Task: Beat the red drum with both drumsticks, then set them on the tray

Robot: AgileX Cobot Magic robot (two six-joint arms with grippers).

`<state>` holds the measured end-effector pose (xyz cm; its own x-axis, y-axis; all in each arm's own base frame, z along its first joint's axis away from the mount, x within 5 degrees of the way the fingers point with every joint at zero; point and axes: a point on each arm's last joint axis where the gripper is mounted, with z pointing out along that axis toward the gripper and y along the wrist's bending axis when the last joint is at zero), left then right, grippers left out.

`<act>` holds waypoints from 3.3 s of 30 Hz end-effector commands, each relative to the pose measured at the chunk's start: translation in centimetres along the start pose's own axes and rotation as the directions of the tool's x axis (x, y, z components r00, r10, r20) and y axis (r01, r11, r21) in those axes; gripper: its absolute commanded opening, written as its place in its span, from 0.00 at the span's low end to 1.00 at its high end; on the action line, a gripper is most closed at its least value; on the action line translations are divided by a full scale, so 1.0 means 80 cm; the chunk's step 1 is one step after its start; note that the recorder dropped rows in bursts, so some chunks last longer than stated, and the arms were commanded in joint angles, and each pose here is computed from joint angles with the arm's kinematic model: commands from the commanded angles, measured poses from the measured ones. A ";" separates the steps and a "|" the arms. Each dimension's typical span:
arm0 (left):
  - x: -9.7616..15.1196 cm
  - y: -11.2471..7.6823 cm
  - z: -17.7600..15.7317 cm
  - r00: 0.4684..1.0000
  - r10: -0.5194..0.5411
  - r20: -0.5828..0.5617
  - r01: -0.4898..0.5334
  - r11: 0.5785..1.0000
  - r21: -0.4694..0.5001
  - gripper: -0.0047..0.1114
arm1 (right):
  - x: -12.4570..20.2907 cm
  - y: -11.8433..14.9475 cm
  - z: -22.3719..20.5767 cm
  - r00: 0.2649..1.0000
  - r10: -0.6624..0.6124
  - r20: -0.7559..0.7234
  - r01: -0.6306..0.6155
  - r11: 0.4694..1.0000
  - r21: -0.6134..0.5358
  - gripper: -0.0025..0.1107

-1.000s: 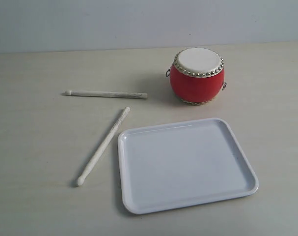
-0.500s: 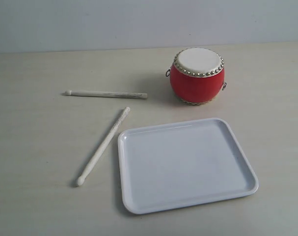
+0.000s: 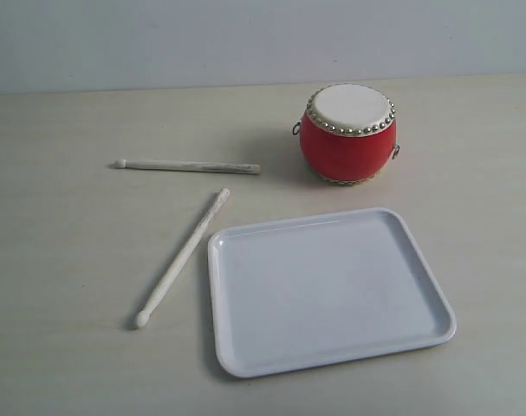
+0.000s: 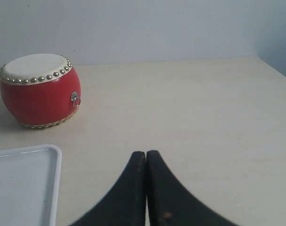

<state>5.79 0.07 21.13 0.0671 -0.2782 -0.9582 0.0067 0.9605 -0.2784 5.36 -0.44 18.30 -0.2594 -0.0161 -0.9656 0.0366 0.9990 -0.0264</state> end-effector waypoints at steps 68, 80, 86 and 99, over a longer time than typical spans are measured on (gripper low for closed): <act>0.023 -0.188 0.311 -0.040 0.459 -0.888 -0.139 0.877 0.460 0.34 | 0.000 0.000 0.000 1.000 0.000 0.010 -0.001 1.000 0.002 0.02; 0.114 -0.212 0.316 -0.151 0.491 -0.858 -0.093 0.857 0.507 0.40 | 0.000 0.000 0.000 1.000 0.000 0.010 -0.001 1.000 0.002 0.02; 0.152 -0.217 0.317 -0.172 0.505 -0.846 -0.100 0.845 0.525 0.40 | 0.000 0.000 0.000 1.000 0.002 0.010 -0.002 1.000 0.002 0.02; 0.188 -0.212 0.319 -0.210 0.474 -0.855 -0.113 0.857 0.503 0.40 | 0.000 0.000 0.000 1.000 0.002 0.010 -0.002 1.000 0.002 0.02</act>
<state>31.93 -19.75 13.26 -0.8612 0.5075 0.0272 0.5028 0.8586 -0.1000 5.36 -0.44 18.32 -0.2578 -0.0161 -0.9661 0.0363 0.9990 -0.0264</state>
